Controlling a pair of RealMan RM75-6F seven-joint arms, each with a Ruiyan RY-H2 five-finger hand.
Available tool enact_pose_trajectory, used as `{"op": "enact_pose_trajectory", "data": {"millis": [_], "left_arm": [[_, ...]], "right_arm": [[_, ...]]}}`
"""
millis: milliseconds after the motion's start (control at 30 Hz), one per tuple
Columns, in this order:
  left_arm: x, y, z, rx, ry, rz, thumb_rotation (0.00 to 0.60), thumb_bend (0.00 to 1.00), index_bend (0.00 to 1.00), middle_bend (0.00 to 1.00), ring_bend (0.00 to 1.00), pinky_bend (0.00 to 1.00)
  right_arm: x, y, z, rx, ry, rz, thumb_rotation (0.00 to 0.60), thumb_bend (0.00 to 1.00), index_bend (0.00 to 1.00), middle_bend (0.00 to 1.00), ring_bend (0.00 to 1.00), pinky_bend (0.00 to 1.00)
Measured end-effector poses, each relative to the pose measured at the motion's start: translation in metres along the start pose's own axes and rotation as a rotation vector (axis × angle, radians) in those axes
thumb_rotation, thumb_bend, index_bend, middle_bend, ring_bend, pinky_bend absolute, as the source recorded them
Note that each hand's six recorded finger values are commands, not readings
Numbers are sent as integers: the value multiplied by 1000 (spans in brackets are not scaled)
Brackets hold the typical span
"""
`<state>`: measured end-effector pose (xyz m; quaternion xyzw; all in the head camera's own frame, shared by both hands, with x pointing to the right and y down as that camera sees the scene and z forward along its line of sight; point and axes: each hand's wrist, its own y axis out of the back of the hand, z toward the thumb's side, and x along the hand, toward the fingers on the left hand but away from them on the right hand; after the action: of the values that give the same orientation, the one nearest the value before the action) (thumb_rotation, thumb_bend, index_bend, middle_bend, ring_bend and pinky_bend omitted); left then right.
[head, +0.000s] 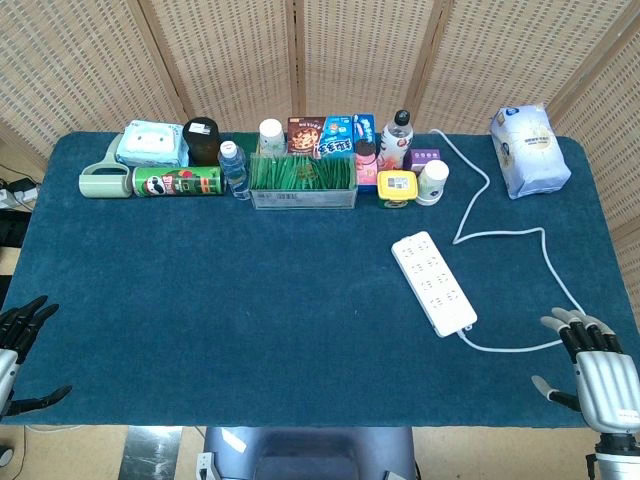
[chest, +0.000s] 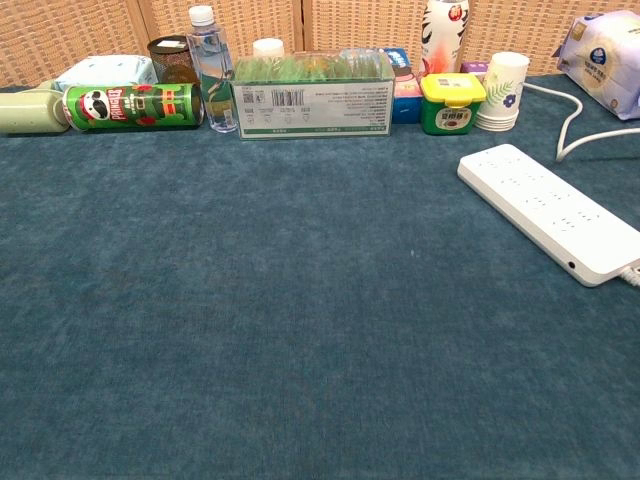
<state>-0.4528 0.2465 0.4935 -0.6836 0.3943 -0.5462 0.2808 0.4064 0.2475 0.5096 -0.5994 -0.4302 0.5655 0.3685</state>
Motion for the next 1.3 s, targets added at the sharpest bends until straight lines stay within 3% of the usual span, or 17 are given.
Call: {"op": "enact_pose_trajectory", "data": {"millis": [467, 733, 833, 967, 1100, 1200, 1300], "left_arm": [[-1, 0, 1, 9, -5, 6, 600, 113, 0, 0, 0, 22], [-1, 7, 4, 21, -18, 24, 600, 113, 0, 0, 0, 21], [0, 13, 8, 29, -27, 36, 600, 113, 0, 0, 0, 21], [3, 21, 14, 43, -34, 39, 600, 112, 0, 0, 0, 21], [6, 23, 16, 62, -35, 41, 600, 112, 0, 0, 0, 21], [9, 24, 16, 75, -30, 35, 600, 112, 0, 0, 0, 21], [13, 23, 16, 81, -32, 29, 600, 112, 0, 0, 0, 21]], "right_arm": [[0, -1, 0, 2, -4, -2, 600, 0, 254, 222, 199, 170], [-9, -6, -2, 10, -10, 4, 600, 0, 254, 325, 320, 231], [-17, 0, -2, 30, -3, -29, 600, 0, 248, 452, 471, 338], [-28, 8, -2, 50, 8, -79, 600, 27, 201, 689, 753, 667], [-37, 5, -2, 70, 30, -91, 600, 80, 138, 868, 948, 928], [-43, -3, 1, 84, 45, -62, 600, 284, 97, 952, 1000, 1000], [-50, -15, 5, 99, 60, -5, 600, 667, 60, 997, 1000, 1000]]}}
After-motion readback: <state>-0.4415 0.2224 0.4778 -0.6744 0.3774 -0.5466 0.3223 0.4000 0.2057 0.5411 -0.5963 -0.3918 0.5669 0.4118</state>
